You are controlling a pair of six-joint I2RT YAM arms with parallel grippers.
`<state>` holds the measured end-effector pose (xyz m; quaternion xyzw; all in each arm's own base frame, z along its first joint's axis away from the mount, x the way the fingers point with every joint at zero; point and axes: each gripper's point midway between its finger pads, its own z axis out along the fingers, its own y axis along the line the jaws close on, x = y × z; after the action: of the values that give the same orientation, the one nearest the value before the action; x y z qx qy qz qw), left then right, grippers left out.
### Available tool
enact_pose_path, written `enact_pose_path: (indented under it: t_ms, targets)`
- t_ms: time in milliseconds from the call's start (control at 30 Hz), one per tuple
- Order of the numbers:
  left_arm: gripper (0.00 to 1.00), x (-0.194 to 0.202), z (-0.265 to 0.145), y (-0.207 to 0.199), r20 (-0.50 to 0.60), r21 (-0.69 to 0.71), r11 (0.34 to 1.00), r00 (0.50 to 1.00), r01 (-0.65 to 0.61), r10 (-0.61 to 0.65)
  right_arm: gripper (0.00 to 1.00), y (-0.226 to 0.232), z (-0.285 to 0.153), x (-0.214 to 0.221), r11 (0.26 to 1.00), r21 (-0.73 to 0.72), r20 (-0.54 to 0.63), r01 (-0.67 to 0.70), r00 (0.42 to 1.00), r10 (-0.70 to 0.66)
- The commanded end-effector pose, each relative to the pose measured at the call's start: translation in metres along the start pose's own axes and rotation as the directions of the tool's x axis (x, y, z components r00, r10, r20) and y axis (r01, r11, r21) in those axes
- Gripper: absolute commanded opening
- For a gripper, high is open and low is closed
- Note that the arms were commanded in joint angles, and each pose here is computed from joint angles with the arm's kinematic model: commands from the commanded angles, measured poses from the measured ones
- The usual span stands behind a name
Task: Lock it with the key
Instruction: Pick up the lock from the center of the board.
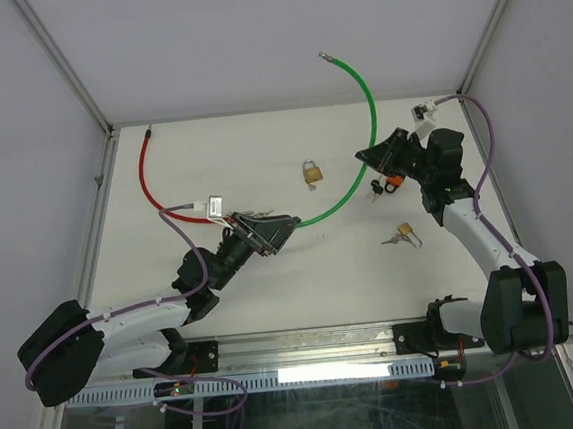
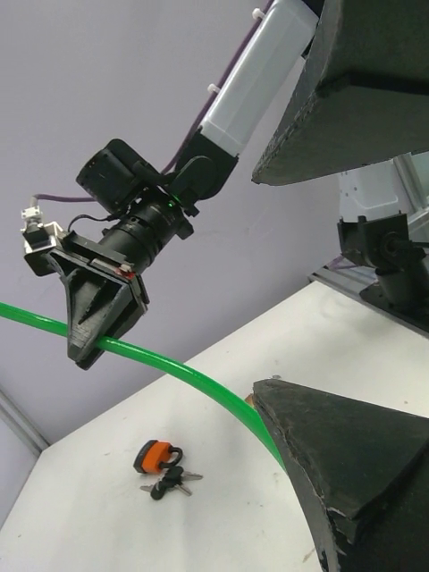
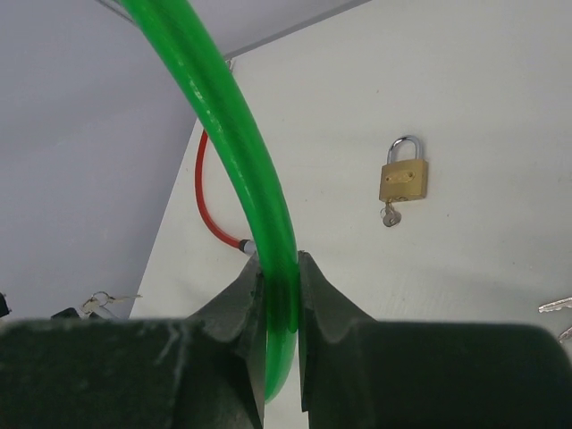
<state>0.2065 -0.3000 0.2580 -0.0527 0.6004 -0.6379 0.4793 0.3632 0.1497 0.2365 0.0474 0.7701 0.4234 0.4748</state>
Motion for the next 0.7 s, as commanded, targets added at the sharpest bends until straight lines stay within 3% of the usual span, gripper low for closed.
enact_pose_path:
  t_ms: [0, 200, 333, 467, 567, 667]
  targets:
    - [0.93, -0.026, 0.008, -0.022, 0.092, -0.012, 1.0, 0.995, -0.028, 0.029, 0.0, 0.023, -0.004, -0.032, 0.998, -0.056, 0.113, 0.022, 0.993, -0.015]
    - [0.94, -0.02, 0.005, -0.007, 0.081, -0.067, 0.998, 0.996, -0.018, 0.023, 0.0, 0.024, -0.009, -0.037, 0.999, -0.052, 0.149, -0.001, 0.989, 0.009]
    - [0.84, -0.01, 0.004, -0.006, 0.033, -0.034, 0.995, 0.995, -0.096, 0.097, 0.0, 0.02, -0.015, -0.043, 0.998, -0.052, 0.173, -0.044, 0.984, 0.053]
    - [0.82, 0.004, 0.005, 0.001, -0.035, -0.032, 0.989, 0.989, -0.142, 0.141, 0.0, 0.019, -0.018, -0.046, 0.997, -0.053, 0.188, -0.057, 0.98, 0.066]
    - [0.82, 0.011, 0.005, 0.017, -0.058, -0.085, 0.984, 0.987, -0.157, 0.153, 0.0, 0.018, -0.018, -0.045, 0.995, -0.062, 0.182, -0.073, 0.98, 0.083]
    - [0.87, 0.005, 0.001, 0.038, -0.008, -0.148, 0.974, 0.986, -0.168, 0.169, 0.0, 0.019, -0.019, -0.045, 0.994, -0.071, 0.18, -0.088, 0.979, 0.099]
